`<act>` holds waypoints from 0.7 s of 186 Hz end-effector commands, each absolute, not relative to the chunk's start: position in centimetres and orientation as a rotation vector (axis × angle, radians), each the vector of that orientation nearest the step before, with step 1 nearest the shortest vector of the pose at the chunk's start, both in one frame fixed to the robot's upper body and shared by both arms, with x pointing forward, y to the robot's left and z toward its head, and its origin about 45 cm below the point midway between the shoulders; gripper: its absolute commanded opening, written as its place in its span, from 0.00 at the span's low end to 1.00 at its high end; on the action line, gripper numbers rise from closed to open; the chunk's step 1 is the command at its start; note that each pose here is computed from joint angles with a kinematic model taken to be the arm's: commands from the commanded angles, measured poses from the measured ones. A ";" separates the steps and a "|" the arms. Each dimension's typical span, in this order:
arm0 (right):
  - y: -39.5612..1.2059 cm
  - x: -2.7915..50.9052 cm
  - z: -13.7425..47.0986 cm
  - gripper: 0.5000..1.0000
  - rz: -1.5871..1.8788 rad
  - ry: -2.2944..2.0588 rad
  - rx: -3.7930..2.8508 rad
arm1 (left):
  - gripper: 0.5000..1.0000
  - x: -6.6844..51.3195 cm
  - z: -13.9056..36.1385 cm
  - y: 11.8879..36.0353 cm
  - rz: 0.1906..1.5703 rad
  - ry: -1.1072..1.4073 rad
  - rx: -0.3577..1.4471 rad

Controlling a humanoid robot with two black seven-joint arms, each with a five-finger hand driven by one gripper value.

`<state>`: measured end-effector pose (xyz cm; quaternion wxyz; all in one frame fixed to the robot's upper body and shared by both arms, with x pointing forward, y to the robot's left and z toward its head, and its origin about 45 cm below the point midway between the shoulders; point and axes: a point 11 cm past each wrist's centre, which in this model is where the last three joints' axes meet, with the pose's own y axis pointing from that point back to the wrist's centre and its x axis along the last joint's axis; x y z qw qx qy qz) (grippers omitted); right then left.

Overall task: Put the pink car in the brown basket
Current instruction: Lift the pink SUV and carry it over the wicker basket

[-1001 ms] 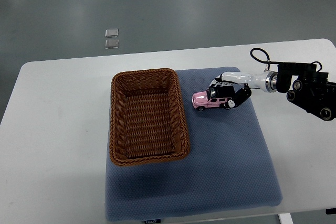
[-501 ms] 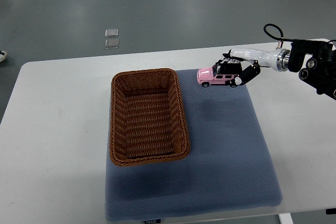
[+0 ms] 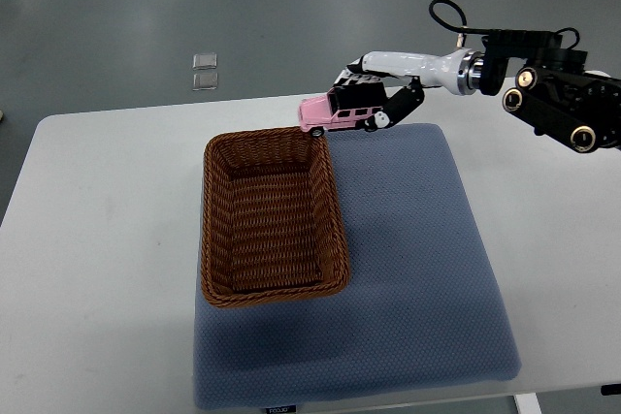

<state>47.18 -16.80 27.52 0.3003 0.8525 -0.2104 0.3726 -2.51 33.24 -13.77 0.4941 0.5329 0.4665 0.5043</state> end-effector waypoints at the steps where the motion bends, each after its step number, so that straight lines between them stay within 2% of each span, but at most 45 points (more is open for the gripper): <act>1: -13.6 46.7 27.6 0.00 1.026 -0.486 2.284 | 1.00 -2.5 -13.8 33.2 1.223 1.131 1.293; 43: -7.1 44.5 26.0 0.00 1.061 -0.299 2.328 | 1.00 -2.5 -13.8 33.2 1.223 1.131 1.293; 74: -8.4 45.0 23.9 0.00 1.005 -0.327 2.270 | 1.00 -2.5 -13.8 33.2 1.222 1.132 1.292; 96: -7.7 44.5 22.8 0.00 0.972 -0.325 2.279 | 1.00 -2.5 -13.8 33.2 1.224 1.132 1.292; 98: -7.8 44.5 22.8 0.11 0.968 -0.327 2.281 | 1.00 -2.5 -13.8 33.2 1.222 1.132 1.292; 99: -7.8 44.5 22.8 0.11 0.968 -0.328 2.281 | 1.00 -2.5 -13.8 33.2 1.222 1.132 1.292; 100: -7.8 44.5 22.8 0.17 0.969 -0.330 2.281 | 1.00 -2.5 -13.8 33.2 1.223 1.131 1.293; 101: -7.8 44.5 22.8 0.17 0.969 -0.330 2.281 | 1.00 -2.5 -13.8 33.2 1.223 1.131 1.293; 102: -7.8 44.5 22.8 0.23 0.966 -0.333 2.282 | 1.00 -2.5 -13.8 33.2 1.223 1.131 1.293; 104: -7.8 44.5 22.8 0.23 0.966 -0.333 2.282 | 1.00 -2.5 -13.8 33.2 1.223 1.131 1.293; 105: -7.8 44.5 22.7 0.29 0.964 -0.334 2.283 | 1.00 -2.5 -13.8 33.2 1.223 1.131 1.293; 106: -7.8 44.5 22.7 0.29 0.964 -0.334 2.283 | 1.00 -2.5 -13.8 33.2 1.223 1.131 1.293; 107: -7.9 44.5 22.6 0.34 0.961 -0.334 2.284 | 1.00 -2.5 -13.8 33.2 1.222 1.132 1.292; 108: -7.9 44.5 22.6 0.34 0.961 -0.334 2.284 | 1.00 -2.5 -13.8 33.2 1.222 1.132 1.292; 109: -8.0 44.5 22.5 0.41 0.955 -0.337 2.286 | 1.00 -2.5 -13.8 33.2 1.223 1.131 1.293; 110: -8.0 44.5 22.5 0.41 0.955 -0.337 2.286 | 1.00 -2.5 -13.8 33.2 1.223 1.131 1.293; 111: -8.0 44.4 22.3 0.48 0.950 -0.338 2.288 | 1.00 -2.5 -13.8 33.2 1.222 1.132 1.292; 114: -8.1 44.4 22.2 0.54 0.944 -0.337 2.288 | 1.00 -2.5 -13.8 33.2 1.223 1.131 1.293; 115: -8.2 44.3 22.0 0.60 0.938 -0.338 2.291 | 1.00 -2.5 -13.8 33.2 1.223 1.131 1.293; 116: -8.2 44.3 22.0 0.60 0.938 -0.338 2.291 | 1.00 -2.5 -13.8 33.2 1.223 1.131 1.293; 117: -8.2 44.2 21.9 0.66 0.935 -0.338 2.292 | 1.00 -2.5 -13.8 33.2 1.222 1.132 1.292; 125: -8.4 44.1 21.5 0.77 0.923 -0.338 2.292 | 1.00 -2.5 -13.8 33.2 1.222 1.132 1.292; 130: -8.5 44.1 21.5 0.79 0.921 -0.339 2.291 | 1.00 -2.5 -13.8 33.2 1.223 1.131 1.293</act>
